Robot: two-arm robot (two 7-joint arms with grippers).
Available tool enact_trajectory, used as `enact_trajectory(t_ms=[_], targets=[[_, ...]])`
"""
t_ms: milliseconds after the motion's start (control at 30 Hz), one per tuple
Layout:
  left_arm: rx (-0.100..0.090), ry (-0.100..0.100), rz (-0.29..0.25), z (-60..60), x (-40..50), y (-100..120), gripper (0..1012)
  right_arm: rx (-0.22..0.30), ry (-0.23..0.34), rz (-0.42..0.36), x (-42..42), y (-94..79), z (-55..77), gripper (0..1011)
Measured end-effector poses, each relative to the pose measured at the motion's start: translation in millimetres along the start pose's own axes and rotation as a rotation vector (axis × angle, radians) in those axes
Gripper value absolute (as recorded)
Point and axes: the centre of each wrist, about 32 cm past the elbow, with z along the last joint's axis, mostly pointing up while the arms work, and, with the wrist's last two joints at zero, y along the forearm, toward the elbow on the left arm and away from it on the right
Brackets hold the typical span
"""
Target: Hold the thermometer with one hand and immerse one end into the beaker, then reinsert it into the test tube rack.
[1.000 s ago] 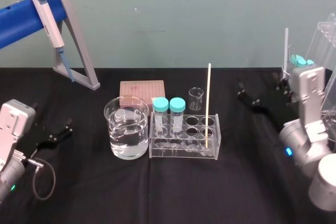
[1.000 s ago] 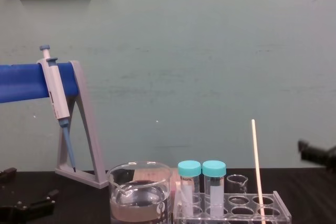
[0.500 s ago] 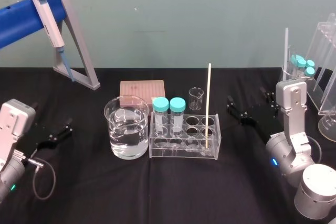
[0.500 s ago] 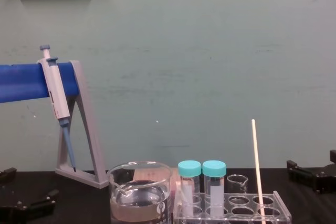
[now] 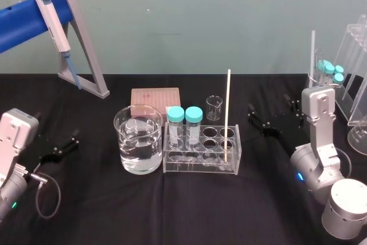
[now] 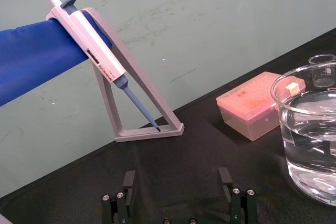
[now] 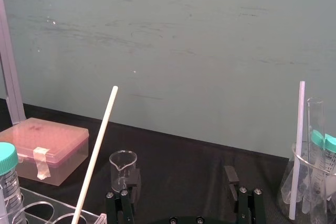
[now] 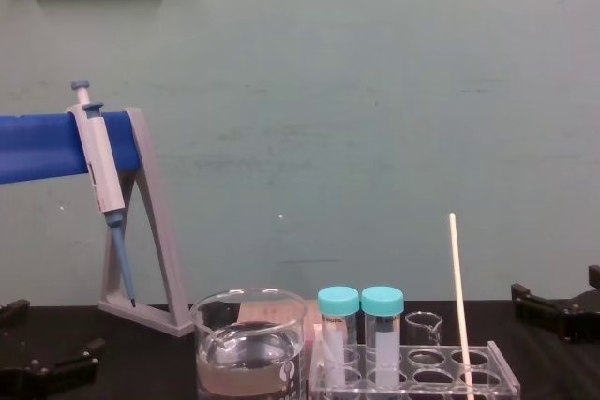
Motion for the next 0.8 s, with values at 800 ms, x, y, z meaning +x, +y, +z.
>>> enact_trajectory(t_ms=[800], targets=[[0.000,0.000,0.000,0.0,0.0,0.0,1004,0.001,0.000,0.002,0.2,-0.1,0.4,1003]])
